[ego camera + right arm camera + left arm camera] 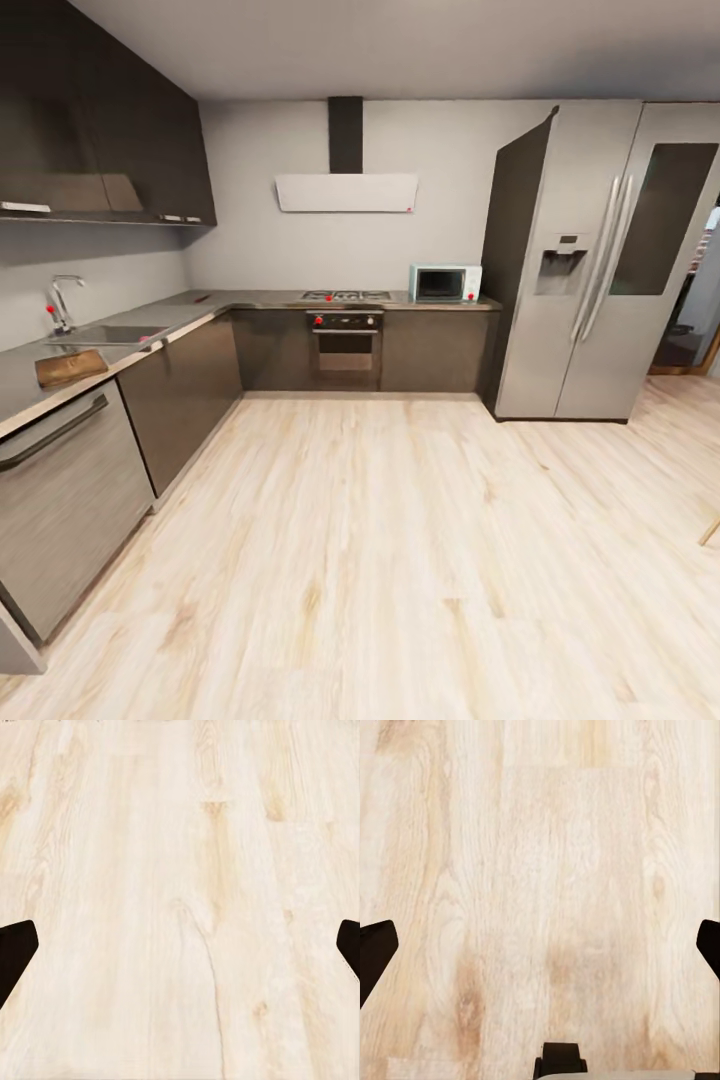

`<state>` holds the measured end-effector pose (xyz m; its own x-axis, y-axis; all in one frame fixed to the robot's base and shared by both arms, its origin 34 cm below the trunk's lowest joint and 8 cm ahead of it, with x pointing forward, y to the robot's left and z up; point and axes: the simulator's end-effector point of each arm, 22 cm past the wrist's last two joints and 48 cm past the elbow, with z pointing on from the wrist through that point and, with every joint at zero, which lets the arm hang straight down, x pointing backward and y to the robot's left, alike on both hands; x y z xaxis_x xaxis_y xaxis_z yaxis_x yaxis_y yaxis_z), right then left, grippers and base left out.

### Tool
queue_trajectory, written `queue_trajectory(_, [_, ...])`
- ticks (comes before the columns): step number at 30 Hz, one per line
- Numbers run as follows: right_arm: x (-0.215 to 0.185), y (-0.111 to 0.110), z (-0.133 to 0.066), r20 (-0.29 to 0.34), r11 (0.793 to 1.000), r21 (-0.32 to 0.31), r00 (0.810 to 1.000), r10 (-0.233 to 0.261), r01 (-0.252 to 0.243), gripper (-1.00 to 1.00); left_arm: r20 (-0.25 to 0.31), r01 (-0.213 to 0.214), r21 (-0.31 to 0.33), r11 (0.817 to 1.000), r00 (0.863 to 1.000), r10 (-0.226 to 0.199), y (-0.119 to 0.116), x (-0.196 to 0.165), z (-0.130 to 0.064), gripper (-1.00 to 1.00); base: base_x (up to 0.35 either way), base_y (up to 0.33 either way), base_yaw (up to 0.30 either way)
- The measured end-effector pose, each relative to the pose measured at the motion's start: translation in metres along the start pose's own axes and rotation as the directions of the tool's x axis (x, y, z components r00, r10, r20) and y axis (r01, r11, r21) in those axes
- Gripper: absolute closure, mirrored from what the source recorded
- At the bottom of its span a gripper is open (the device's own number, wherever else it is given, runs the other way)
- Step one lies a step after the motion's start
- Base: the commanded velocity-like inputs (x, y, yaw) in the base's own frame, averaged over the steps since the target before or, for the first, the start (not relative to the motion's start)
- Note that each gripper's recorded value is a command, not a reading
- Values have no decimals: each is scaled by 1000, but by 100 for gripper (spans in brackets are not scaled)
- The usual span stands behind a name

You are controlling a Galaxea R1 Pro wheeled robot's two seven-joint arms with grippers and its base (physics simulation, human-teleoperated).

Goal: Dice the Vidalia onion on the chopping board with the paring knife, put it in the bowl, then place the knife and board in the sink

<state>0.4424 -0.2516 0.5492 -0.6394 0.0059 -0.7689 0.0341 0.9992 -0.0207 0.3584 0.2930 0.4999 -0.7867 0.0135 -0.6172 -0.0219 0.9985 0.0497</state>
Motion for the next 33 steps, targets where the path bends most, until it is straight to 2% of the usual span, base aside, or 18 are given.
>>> queue_trajectory(23, [-1, 0, 0, 2, 1000, 0, 1000, 0, 0, -100, 0, 0, 0, 1000, 1000, 0, 0, 0, 0, -100, 210, -177, 1])
queue_trajectory(33, [0, 0, 0, 1, 1000, 0, 1000, 0, 0, -100, 0, 0, 0, 1000, 1000, 0, 0, 0, 0, -100, 246, 21, 0])
